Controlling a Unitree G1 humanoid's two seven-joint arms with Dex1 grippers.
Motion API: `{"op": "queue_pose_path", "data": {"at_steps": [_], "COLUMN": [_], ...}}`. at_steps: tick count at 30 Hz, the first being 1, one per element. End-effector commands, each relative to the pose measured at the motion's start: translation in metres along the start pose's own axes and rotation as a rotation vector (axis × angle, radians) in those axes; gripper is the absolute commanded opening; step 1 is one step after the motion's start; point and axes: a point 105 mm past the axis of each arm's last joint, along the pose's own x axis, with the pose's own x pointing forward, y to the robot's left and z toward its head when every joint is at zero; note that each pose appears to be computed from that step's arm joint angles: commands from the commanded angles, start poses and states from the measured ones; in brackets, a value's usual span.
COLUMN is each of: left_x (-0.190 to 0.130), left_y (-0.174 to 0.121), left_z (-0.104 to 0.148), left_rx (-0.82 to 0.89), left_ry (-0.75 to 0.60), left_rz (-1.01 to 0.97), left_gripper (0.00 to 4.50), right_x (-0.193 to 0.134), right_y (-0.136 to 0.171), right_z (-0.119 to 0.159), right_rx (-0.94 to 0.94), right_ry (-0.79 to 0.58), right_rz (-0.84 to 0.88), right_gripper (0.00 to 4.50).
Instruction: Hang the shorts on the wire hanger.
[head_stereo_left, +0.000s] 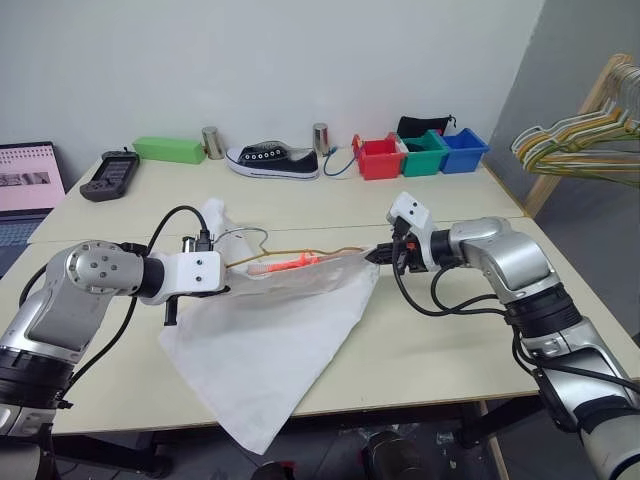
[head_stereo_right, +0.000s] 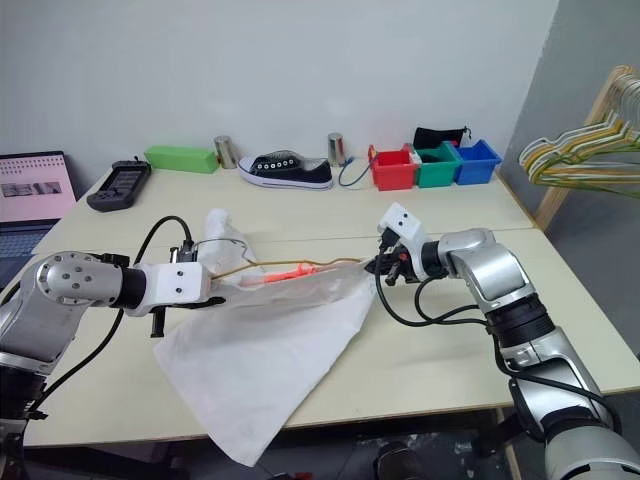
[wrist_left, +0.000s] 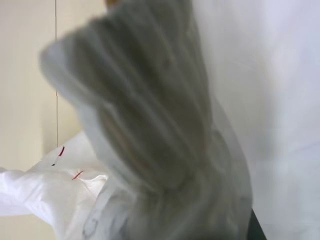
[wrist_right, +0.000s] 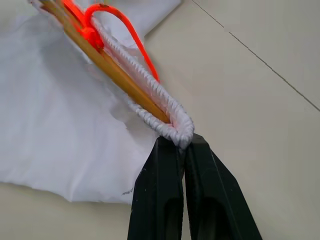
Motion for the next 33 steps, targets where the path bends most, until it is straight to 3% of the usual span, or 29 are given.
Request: {"op": "queue_pose_path", "data": {"at_steps": [1,7,14,18,24,30,33], "left_x": [-0.008,0.000,0.027,0.039,0.048,0.049,0.048], "left_y": [-0.002,0.000,0.028,0.041,0.043,0.040,0.040], "left_z": [-0.016,-0.010,0.022,0.047,0.070,0.068,0.066], "left_rx": [0.031,0.053,0.048,0.035,0.034,0.040,0.051], "left_ry": [0.105,0.092,-0.025,-0.105,-0.180,-0.174,-0.171], "left_rz": [-0.021,-0.028,0.089,0.135,0.138,0.130,0.138], "left_gripper": [0.06,0.06,0.06,0.06,0.06,0.06,0.06], "right_x": [-0.020,-0.031,-0.025,-0.015,-0.008,-0.023,-0.036], "right_y": [-0.007,0.008,0.046,0.057,0.040,0.019,0.012], "right_z": [0.022,0.055,0.092,0.094,0.083,0.080,0.073], "right_rx": [-0.118,-0.211,-0.310,-0.344,-0.418,-0.485,-0.620], "right_ry": [-0.009,-0.055,-0.127,-0.122,-0.060,-0.023,0.056], "right_rz": [-0.061,-0.045,0.028,0.036,-0.050,-0.112,-0.118], "right_gripper": [0.02,0.02,0.02,0.02,0.02,1.38,2.04]}}
